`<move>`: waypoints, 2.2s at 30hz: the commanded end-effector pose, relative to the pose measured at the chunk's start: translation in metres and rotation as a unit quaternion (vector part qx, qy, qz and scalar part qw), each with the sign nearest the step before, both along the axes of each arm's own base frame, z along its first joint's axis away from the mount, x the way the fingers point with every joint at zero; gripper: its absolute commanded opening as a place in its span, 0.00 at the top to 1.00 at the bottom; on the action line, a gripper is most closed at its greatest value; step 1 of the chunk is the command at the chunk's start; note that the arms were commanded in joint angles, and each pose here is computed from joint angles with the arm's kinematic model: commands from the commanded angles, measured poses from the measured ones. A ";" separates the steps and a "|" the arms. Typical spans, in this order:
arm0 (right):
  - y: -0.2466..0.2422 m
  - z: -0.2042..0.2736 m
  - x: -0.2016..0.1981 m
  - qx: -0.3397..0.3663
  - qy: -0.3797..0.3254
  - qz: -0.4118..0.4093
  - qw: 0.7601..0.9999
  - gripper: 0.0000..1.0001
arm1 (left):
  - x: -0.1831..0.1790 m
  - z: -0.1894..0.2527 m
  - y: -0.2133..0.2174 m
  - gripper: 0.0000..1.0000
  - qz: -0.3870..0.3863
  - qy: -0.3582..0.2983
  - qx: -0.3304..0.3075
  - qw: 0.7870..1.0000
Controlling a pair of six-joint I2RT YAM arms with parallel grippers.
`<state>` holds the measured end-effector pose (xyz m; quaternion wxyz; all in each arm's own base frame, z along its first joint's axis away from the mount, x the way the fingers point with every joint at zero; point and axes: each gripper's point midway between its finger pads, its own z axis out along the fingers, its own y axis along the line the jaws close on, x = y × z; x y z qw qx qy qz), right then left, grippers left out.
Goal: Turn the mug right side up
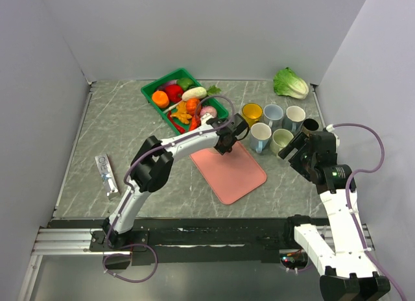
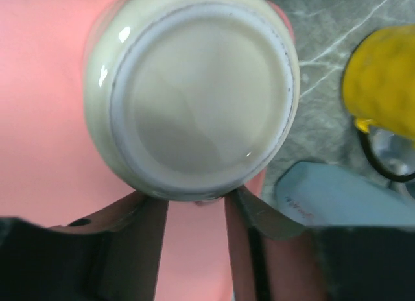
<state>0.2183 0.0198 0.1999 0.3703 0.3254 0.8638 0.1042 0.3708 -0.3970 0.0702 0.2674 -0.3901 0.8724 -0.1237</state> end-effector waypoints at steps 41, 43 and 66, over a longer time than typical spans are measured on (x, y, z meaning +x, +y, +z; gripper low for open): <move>0.028 0.071 0.018 0.045 -0.149 0.072 0.985 0.07 | -0.045 0.192 -0.024 0.99 -0.239 -0.178 -0.162 0.941; 0.032 0.084 0.018 0.044 -0.168 0.088 0.981 0.06 | -0.051 0.220 -0.018 0.99 -0.251 -0.210 -0.180 0.928; 0.127 0.251 -0.012 0.139 -0.400 0.388 0.818 0.05 | -0.179 0.461 -0.013 0.99 -0.527 -0.507 -0.388 0.561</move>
